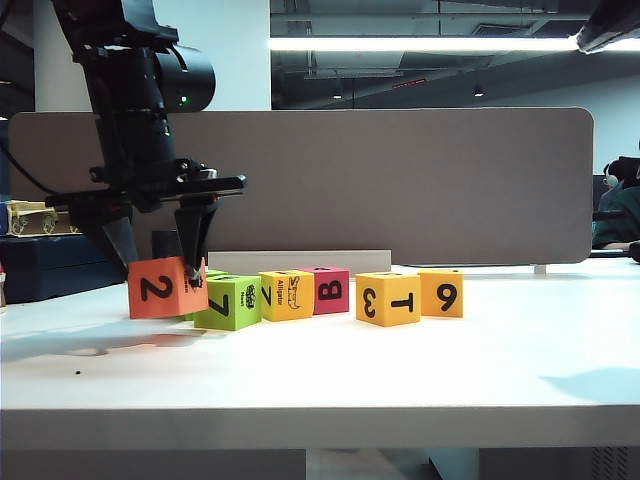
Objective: Select the appropriate blocks from the scattered letter blocks on the table and arrange them in a row to spell out "DEEP".
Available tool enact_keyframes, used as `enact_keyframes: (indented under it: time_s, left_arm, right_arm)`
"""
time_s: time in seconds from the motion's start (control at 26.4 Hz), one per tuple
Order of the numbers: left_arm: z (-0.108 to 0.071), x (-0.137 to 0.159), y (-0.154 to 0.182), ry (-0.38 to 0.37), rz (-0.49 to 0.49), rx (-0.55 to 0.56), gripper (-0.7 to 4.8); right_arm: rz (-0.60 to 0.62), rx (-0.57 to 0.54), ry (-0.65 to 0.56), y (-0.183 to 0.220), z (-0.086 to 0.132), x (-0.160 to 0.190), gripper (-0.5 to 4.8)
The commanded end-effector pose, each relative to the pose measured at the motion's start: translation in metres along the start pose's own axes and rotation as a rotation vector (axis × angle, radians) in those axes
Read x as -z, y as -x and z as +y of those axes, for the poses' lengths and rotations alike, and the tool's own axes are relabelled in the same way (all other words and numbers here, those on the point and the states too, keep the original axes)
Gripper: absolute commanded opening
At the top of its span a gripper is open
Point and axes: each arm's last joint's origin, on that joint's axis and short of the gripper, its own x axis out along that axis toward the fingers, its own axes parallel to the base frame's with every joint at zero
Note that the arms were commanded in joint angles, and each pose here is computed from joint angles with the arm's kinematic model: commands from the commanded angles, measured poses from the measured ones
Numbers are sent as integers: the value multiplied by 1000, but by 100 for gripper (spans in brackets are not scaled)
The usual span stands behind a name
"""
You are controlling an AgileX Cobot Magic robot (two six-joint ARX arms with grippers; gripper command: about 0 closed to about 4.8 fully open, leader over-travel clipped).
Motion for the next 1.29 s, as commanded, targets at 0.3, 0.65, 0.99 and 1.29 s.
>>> enact_keyframes:
  time_s: [0.3,0.65,0.99,1.29]
  left_arm:
    - [-10,8,-18,-5,73,44,278]
    - [-11,6,-10,-80,86,62,409]
    - [-20,-23,15,-336,-118,43,409]
    - [-29,-31,-5,-392,-166,67,408]
  right_arm:
    - [-17,-4,6,1,1,-3,-6]
    - [-17,-4,6,1,1,-3,-6]
    - [-16,-4,5,1,1,-3,-6]
    - [-13,-4,4,0,1,-3,-6]
